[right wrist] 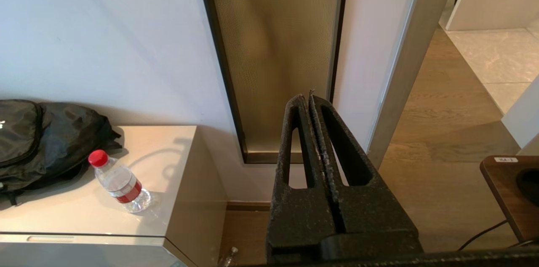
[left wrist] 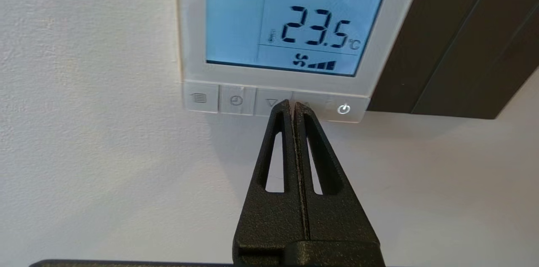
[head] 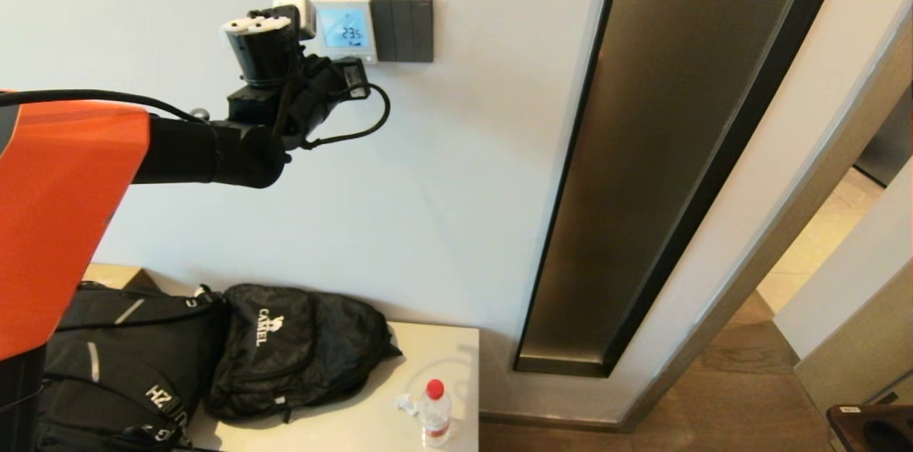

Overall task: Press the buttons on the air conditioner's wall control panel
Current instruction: Press the temperature increase button

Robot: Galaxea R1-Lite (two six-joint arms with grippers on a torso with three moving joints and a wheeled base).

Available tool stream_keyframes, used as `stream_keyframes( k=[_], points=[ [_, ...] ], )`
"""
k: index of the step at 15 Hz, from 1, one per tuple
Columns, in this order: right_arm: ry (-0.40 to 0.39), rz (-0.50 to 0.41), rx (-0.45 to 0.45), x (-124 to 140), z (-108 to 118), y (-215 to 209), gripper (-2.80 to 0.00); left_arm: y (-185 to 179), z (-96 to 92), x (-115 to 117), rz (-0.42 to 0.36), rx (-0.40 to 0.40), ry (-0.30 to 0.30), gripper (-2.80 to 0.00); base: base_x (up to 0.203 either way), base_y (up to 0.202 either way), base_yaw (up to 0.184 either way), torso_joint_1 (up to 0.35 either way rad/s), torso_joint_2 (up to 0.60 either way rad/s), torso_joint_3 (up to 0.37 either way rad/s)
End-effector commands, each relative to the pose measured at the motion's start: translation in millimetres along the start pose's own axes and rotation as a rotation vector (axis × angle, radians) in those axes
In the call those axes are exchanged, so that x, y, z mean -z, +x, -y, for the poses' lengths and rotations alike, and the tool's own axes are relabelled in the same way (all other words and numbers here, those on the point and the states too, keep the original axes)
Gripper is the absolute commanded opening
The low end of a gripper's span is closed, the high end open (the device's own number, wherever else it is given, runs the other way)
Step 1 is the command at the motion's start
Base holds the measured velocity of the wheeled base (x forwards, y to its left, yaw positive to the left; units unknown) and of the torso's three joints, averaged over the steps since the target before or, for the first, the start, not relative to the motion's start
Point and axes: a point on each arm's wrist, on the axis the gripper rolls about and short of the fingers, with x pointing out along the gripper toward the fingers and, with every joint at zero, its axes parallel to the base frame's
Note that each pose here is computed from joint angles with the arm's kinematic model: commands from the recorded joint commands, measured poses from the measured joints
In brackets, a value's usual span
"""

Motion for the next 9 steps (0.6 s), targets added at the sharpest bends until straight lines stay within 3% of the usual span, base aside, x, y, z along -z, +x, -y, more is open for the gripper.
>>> stream_keyframes(
  k=[1, 9],
  points=[
    [0.000, -0.001, 0.000, -0.1, 0.0, 0.1, -2.80, -1.5, 0.5, -3.5, 0.008, 0.001, -0.002, -2.80, 0.000, 0.000, 0.000, 0.000, 0.00, 0.000],
    [-0.002, -0.001, -0.001, -0.1, 0.0, 0.1, -2.80, 7.9, 0.8, 4.7, 0.005, 0.003, 0.001, -2.80, 0.000, 0.000, 0.000, 0.000, 0.00, 0.000]
  ],
)
